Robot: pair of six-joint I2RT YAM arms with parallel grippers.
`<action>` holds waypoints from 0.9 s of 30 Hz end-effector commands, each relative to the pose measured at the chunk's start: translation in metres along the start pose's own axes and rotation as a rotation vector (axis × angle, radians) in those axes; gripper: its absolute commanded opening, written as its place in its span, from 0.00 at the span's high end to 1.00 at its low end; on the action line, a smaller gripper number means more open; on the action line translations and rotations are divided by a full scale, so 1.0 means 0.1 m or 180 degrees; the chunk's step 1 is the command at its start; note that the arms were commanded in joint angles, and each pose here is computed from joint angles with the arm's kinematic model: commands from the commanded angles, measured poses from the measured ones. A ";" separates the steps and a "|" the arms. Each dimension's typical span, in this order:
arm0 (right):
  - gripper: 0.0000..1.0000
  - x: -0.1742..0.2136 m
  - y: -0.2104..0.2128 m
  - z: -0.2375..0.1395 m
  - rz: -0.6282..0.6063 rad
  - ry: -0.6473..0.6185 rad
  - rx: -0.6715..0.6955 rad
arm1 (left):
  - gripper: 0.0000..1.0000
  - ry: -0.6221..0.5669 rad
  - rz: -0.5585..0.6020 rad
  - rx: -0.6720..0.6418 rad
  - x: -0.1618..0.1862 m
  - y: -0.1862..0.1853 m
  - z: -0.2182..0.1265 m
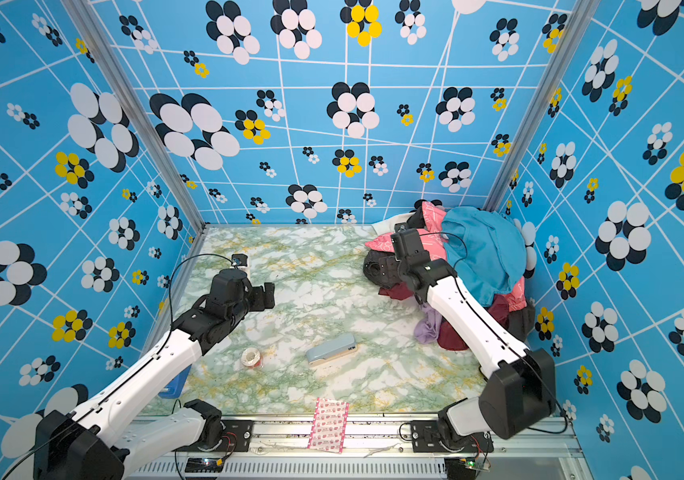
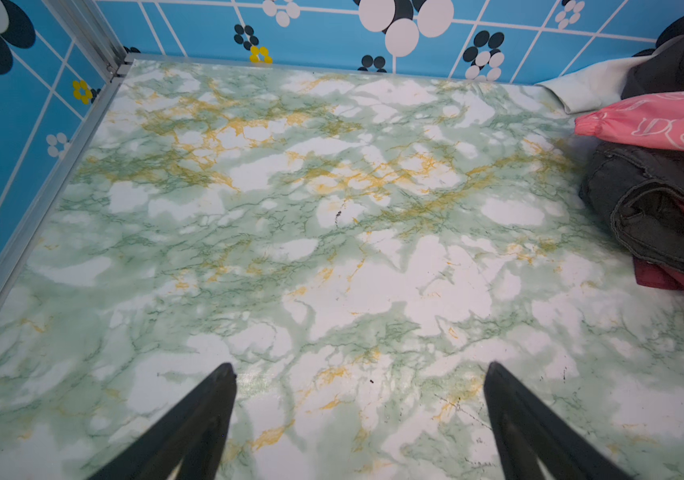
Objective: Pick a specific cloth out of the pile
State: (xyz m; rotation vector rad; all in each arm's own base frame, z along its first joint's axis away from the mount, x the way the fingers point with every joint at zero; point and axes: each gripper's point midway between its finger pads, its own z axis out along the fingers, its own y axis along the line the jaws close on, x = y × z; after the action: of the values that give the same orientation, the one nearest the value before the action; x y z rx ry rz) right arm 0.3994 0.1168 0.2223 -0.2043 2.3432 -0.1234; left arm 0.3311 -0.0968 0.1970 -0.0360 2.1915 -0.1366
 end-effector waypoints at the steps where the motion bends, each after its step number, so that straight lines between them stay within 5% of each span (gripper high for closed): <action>1: 0.13 0.12 0.15 0.21 -0.0070 0.0412 -0.0035 | 0.07 0.0035 -0.0110 0.0024 -0.04 -0.05 -0.06; 12: 0.24 -0.13 0.41 0.82 -0.0134 0.0804 -0.0018 | 0.08 0.0102 -0.0121 0.0081 0.05 -0.08 -0.07; 27: 0.17 0.11 -0.15 0.52 -0.0290 0.0949 0.0711 | 0.08 0.0242 -0.0084 0.0203 0.13 -0.18 -0.01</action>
State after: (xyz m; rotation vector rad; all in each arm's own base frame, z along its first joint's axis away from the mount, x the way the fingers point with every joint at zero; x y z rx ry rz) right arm 0.4413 0.1179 0.1798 -0.2204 2.5653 -0.3890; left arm 0.3237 -0.1082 0.1853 -0.0350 2.2488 -0.1951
